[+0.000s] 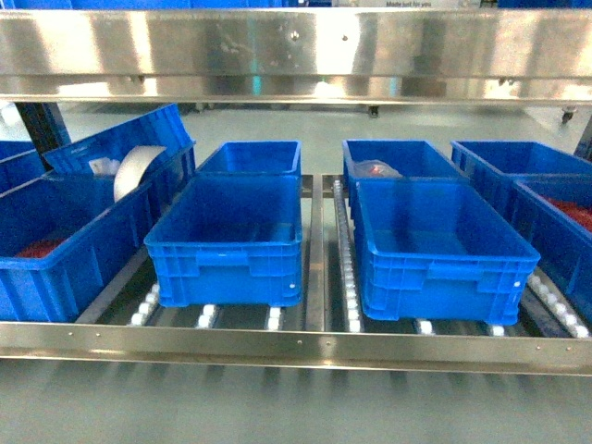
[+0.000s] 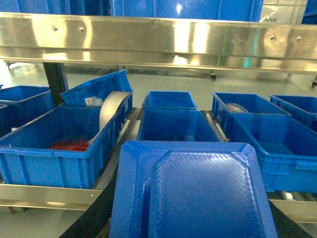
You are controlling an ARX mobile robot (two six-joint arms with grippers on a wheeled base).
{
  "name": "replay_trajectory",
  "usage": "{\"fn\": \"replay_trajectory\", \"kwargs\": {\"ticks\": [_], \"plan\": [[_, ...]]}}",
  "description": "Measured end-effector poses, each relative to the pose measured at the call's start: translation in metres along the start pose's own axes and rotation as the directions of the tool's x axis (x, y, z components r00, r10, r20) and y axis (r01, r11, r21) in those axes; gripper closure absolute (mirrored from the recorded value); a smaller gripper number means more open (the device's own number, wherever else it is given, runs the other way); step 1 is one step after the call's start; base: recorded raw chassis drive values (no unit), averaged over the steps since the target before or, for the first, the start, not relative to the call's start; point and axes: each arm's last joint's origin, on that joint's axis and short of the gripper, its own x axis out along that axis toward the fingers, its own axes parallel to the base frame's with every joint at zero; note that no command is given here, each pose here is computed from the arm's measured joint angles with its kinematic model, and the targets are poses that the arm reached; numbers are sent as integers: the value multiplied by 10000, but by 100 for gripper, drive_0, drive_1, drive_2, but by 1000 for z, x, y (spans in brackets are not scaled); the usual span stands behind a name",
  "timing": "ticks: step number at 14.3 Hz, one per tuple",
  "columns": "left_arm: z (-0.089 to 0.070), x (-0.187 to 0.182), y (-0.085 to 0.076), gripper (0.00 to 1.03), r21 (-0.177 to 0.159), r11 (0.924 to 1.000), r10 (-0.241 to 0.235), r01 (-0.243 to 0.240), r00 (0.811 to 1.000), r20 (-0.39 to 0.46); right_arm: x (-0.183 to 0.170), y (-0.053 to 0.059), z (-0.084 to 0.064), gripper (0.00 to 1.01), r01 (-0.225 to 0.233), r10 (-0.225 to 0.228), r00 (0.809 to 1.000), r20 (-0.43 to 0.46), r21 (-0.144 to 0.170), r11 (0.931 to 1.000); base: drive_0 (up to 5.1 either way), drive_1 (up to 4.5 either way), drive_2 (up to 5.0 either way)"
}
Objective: Sort blue parts and orange caps into right shelf containers
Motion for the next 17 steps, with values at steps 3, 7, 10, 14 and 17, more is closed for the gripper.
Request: {"fn": "replay_trajectory", "kwargs": {"ticks": [3, 7, 10, 14, 17], "plan": [[0, 0, 0, 62, -4, 10000, 4, -4, 10000, 4, 0, 0, 0, 58, 4, -4, 10000, 8, 0, 10000, 0, 0, 0], [0, 0, 0, 62, 0, 10000, 0, 0, 10000, 8, 0, 0, 0, 58, 0, 0, 10000, 4, 4, 10000, 0, 0, 0], [0, 0, 0, 62, 0, 10000, -4, 4, 10000, 11, 0, 0, 0, 58, 0, 0, 10000, 8, 4, 10000, 0, 0, 0], [0, 0, 0, 62, 4, 10000, 0, 0, 10000, 8, 0, 0, 0, 58, 0, 0, 10000, 4, 4, 10000, 0, 0, 0], [0, 0, 0, 62, 0, 10000, -15, 15, 10000, -15, 0, 0, 0, 58, 0, 0, 10000, -4, -4, 10000, 0, 0, 0]]}}
